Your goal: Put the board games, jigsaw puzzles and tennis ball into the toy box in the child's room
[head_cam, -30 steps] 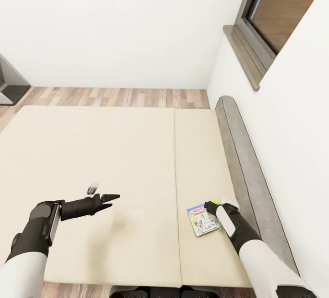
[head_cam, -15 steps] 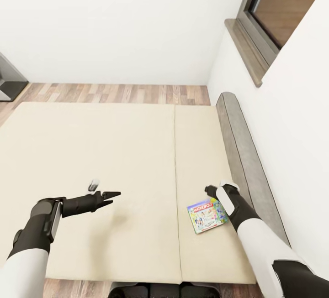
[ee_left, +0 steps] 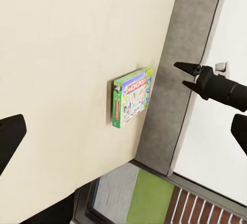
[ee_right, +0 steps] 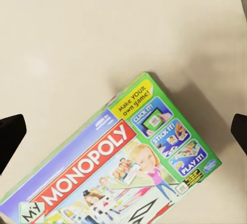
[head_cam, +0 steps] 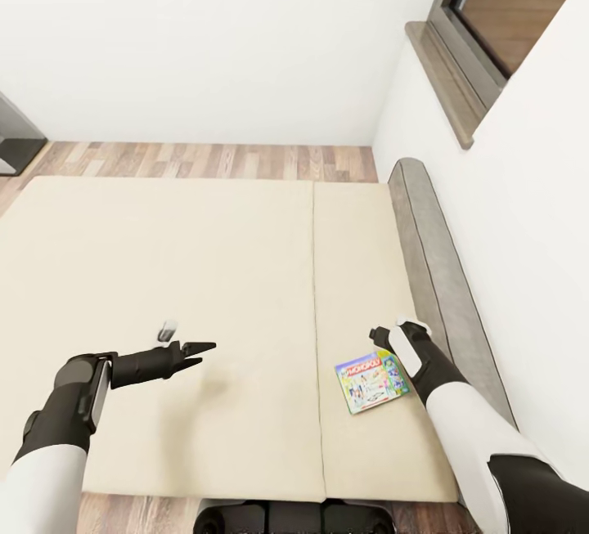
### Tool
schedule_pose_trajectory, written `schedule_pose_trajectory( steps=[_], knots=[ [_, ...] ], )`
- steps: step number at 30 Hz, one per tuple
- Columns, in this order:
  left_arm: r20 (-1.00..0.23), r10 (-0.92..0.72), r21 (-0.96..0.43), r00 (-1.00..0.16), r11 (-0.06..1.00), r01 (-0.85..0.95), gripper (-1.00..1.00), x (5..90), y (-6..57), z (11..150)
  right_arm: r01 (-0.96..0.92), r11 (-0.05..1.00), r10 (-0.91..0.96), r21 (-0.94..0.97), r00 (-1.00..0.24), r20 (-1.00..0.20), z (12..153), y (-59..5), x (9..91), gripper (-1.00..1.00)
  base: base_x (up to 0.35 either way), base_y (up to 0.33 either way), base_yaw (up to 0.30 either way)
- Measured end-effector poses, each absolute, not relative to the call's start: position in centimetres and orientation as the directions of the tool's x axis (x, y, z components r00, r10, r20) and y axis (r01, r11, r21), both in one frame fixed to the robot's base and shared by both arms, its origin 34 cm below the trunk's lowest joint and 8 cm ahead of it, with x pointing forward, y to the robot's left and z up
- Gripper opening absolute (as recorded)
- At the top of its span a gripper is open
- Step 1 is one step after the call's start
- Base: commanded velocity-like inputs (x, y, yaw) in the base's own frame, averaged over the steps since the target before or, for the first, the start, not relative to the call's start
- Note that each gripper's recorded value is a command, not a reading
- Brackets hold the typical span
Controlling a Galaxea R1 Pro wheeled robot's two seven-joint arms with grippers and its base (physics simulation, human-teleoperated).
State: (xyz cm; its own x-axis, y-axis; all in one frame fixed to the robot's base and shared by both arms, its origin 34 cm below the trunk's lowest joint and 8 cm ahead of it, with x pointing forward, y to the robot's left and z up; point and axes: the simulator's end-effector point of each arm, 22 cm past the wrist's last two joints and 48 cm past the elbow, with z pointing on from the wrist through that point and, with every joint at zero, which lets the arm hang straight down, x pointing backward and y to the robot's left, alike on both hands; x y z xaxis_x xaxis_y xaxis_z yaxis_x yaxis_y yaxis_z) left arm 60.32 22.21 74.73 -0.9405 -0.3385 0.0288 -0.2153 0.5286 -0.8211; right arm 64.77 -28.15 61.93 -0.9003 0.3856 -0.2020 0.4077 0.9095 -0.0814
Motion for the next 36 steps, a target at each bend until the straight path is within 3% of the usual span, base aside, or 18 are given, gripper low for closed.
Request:
schedule_pose_trajectory(
  steps=[24,26,30,36],
  knots=[
    [0.064,-0.339,-0.821,-0.938,0.516,-0.243,1.00,59.4,22.1,73.2,0.405,0.909,0.386,-0.098,-0.907,-0.170,59.9,-28.3,63.4,1.00,0.000,0.000,0.000],
    [0.065,-0.340,-0.838,-0.938,0.492,-0.236,1.00,59.6,21.9,73.7,0.405,0.909,0.386,-0.099,-0.907,-0.167,59.7,-28.3,63.3,1.00,0.000,0.000,0.000],
    [0.055,-0.336,-0.931,-0.940,0.322,-0.170,1.00,60.6,20.4,77.8,0.404,0.909,0.386,-0.100,-0.908,-0.161,59.4,-28.3,63.0,1.00,0.000,0.000,0.000],
    [-0.004,-0.321,-0.941,-0.947,0.323,-0.105,1.00,61.5,21.9,79.6,0.404,0.909,0.386,-0.105,-0.909,-0.154,58.9,-28.5,62.7,1.00,0.000,0.000,0.000]
  ],
)
